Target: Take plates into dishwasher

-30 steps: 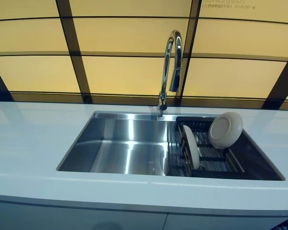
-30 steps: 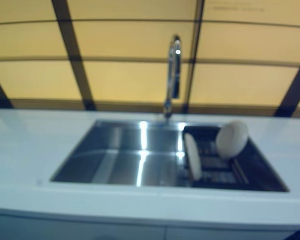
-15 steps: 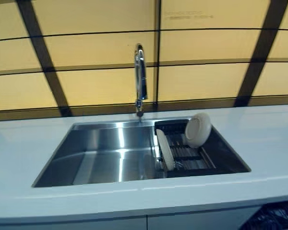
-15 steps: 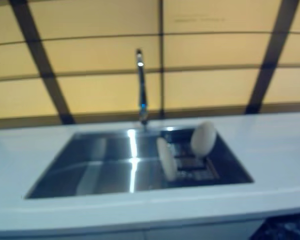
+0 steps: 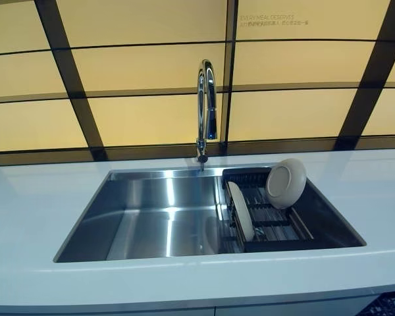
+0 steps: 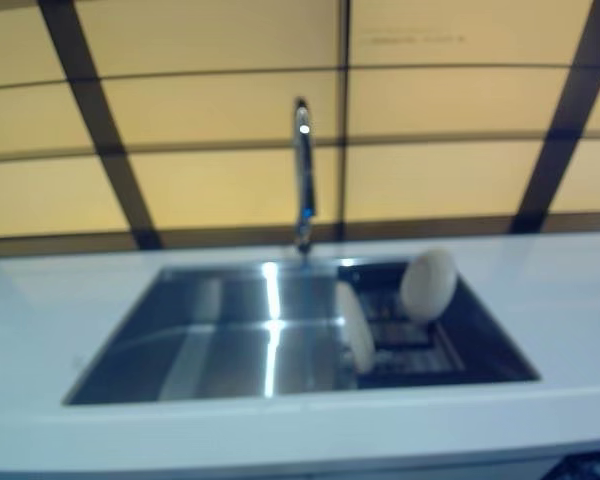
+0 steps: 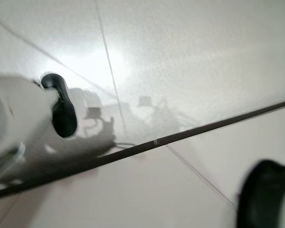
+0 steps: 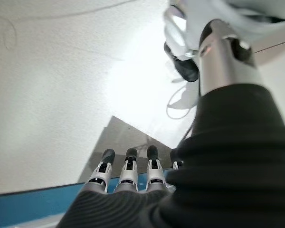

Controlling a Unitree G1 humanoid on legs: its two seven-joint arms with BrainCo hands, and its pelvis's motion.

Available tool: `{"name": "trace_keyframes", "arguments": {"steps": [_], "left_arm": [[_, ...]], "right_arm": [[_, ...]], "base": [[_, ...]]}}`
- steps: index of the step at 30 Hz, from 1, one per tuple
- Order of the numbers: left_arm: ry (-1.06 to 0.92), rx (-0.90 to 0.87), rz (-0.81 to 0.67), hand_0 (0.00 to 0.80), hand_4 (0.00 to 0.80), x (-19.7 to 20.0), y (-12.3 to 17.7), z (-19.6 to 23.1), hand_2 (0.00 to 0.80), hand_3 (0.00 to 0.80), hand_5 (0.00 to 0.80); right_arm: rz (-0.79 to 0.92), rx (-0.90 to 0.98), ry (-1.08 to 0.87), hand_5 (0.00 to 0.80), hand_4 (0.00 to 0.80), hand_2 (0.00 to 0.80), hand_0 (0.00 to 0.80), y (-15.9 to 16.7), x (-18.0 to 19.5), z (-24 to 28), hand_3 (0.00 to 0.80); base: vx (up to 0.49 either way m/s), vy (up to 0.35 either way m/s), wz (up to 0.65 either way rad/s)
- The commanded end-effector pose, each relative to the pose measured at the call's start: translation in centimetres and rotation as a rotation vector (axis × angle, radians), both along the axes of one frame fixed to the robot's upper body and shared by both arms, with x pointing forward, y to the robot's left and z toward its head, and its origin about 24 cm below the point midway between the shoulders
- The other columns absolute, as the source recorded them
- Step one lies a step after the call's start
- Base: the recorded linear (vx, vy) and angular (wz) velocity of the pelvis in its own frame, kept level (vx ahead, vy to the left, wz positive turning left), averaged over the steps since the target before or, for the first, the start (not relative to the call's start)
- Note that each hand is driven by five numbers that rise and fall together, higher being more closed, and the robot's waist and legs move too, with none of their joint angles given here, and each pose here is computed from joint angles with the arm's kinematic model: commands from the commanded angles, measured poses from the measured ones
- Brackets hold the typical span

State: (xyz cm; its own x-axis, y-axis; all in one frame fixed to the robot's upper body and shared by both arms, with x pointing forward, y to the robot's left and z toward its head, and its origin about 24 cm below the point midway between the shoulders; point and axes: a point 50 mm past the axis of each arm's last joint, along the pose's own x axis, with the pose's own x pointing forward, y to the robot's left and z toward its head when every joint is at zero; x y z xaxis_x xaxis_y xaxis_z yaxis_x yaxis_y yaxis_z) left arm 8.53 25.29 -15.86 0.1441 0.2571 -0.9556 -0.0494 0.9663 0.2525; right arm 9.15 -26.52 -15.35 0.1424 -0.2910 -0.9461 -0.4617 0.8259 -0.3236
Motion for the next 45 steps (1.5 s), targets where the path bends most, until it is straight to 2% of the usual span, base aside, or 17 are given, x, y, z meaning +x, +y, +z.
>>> {"name": "trace_keyframes", "arguments": {"steps": [1,6,10,17,23,27,31,34,37,40,44,45], "left_arm": [[-0.060,0.057,-0.020,0.000,0.000,3.0,2.3,1.5,0.000,0.000,0.000],[-0.137,0.057,-0.015,0.000,0.000,5.2,1.9,2.1,0.000,0.000,0.000],[-0.206,-0.033,0.034,0.000,0.000,6.7,-0.1,2.0,0.000,0.000,0.000],[-0.180,-0.062,-0.073,0.000,0.000,6.0,-2.0,1.2,0.000,0.000,0.000],[-0.129,0.012,-0.101,0.000,0.000,4.9,-0.6,1.2,0.000,0.000,0.000],[-0.103,0.007,-0.100,0.000,0.000,4.1,-0.6,0.9,0.000,0.000,0.000],[-0.085,-0.010,-0.109,0.000,0.000,3.5,-1.0,0.6,0.000,0.000,0.000],[-0.078,-0.013,-0.123,0.000,0.000,3.5,-1.2,0.6,0.000,0.000,0.000],[-0.072,0.007,-0.132,0.000,0.000,4.1,0.2,1.2,0.000,0.000,0.000],[-0.072,0.017,-0.141,0.000,0.000,4.2,0.3,1.3,0.000,0.000,0.000],[-0.076,0.029,-0.140,0.000,0.000,3.7,0.8,1.3,0.000,0.000,0.000],[-0.081,0.038,-0.125,0.000,0.000,3.3,1.4,1.5,0.000,0.000,0.000]], "right_arm": [[0.086,0.042,-0.044,0.000,0.000,0.000,0.000,0.7,3.2,0.6,0.000],[0.140,0.054,-0.099,0.000,0.000,0.000,0.000,1.3,4.7,1.0,0.000],[0.166,0.060,-0.125,0.000,0.000,0.000,0.000,1.0,6.1,1.6,0.000],[0.235,0.179,-0.044,0.000,0.000,0.000,0.000,1.4,4.4,0.9,0.000],[0.233,0.233,-0.045,0.000,0.000,0.000,0.000,3.3,4.2,0.4,0.000],[0.223,0.286,-0.050,0.000,0.000,0.000,0.000,3.8,4.3,0.4,0.000],[0.295,0.385,-0.083,0.000,0.000,0.000,0.000,5.1,4.9,0.5,0.000],[0.399,0.509,-0.217,0.000,0.000,0.000,0.000,7.0,6.6,1.4,0.000],[0.489,0.613,-0.282,0.000,0.000,0.000,0.000,6.1,8.7,3.5,0.000],[0.544,0.676,-0.332,0.000,0.000,0.000,0.000,7.6,10.5,4.8,0.000],[0.613,0.764,-0.382,0.000,0.000,0.000,0.000,9.6,12.5,7.8,0.000],[0.639,0.858,-0.399,0.000,0.000,0.000,0.000,10.1,13.1,10.4,0.000]], "base": [[-0.131,-0.208,0.15],[-0.179,-0.311,0.16],[-0.191,-0.239,0.20],[-0.067,-0.022,0.30],[0.043,0.008,0.29],[0.001,0.042,0.03],[-0.011,0.047,0.00],[-0.007,0.034,-0.01],[-0.005,-0.013,-0.04],[-0.023,0.000,-0.03],[-0.043,0.006,0.00],[-0.061,0.011,0.02]]}}
